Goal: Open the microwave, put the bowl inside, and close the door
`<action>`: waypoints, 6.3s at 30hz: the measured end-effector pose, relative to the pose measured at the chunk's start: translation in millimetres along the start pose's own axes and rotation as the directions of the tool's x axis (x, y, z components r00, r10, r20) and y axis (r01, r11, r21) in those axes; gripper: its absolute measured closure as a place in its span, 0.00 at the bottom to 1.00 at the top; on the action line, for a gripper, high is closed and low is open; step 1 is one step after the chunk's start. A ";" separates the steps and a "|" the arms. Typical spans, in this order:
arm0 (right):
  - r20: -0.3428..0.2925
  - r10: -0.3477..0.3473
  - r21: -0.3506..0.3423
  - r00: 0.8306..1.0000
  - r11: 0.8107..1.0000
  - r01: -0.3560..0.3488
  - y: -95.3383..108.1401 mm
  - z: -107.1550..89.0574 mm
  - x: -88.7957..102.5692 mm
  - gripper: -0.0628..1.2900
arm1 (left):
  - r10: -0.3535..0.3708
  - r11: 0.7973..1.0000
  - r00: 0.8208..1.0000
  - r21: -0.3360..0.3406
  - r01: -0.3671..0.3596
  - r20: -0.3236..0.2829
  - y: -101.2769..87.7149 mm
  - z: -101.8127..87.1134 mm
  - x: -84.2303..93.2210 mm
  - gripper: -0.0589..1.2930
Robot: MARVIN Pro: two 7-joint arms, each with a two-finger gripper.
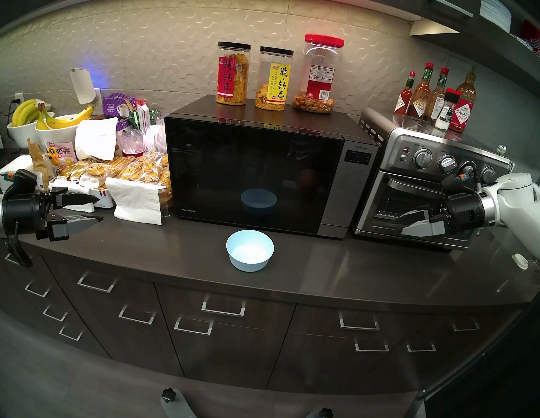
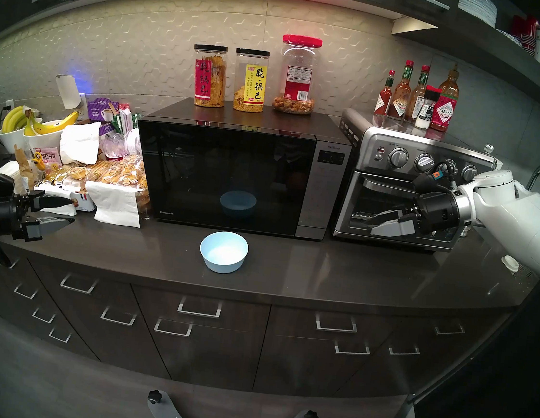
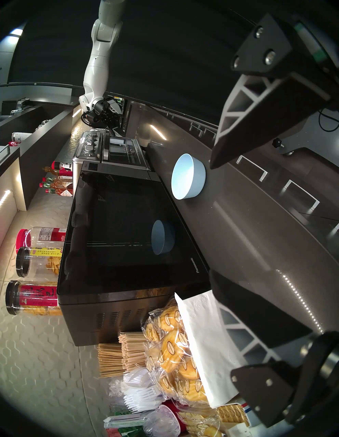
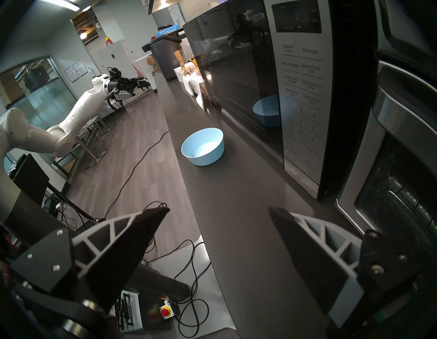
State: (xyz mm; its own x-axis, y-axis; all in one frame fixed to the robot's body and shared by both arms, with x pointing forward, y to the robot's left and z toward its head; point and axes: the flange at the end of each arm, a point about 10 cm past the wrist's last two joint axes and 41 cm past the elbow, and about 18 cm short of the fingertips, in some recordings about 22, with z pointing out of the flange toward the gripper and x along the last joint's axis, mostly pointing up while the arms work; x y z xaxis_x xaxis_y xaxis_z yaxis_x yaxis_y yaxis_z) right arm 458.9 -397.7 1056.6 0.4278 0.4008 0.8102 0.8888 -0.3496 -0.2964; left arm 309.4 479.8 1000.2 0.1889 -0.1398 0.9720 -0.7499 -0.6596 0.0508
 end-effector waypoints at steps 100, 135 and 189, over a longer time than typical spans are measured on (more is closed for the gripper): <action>0.002 0.001 0.001 1.000 1.000 -0.001 0.1 0.3 -0.6 0.05 | -0.136 0.978 0.976 -0.137 0.160 0.168 37.0 153.6 39.3 0.05; 0.002 0.001 0.001 1.000 1.000 -0.001 0.1 0.3 -0.8 0.05 | -0.178 0.973 0.930 -0.087 0.216 0.322 51.6 238.2 40.8 0.05; 0.002 0.001 0.002 1.000 1.000 -0.001 0.1 0.4 -0.9 0.05 | -0.161 0.966 0.896 -0.119 0.229 0.413 62.7 303.4 27.1 0.05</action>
State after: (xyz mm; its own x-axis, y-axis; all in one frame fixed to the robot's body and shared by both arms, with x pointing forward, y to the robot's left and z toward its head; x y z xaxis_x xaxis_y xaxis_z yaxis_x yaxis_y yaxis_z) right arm 458.6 -397.7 1055.7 0.4292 0.4020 0.8088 0.8885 -0.3487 -0.2982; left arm 459.9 210.6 960.1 0.5522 -0.3240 0.7682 -0.7570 -0.5810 0.2991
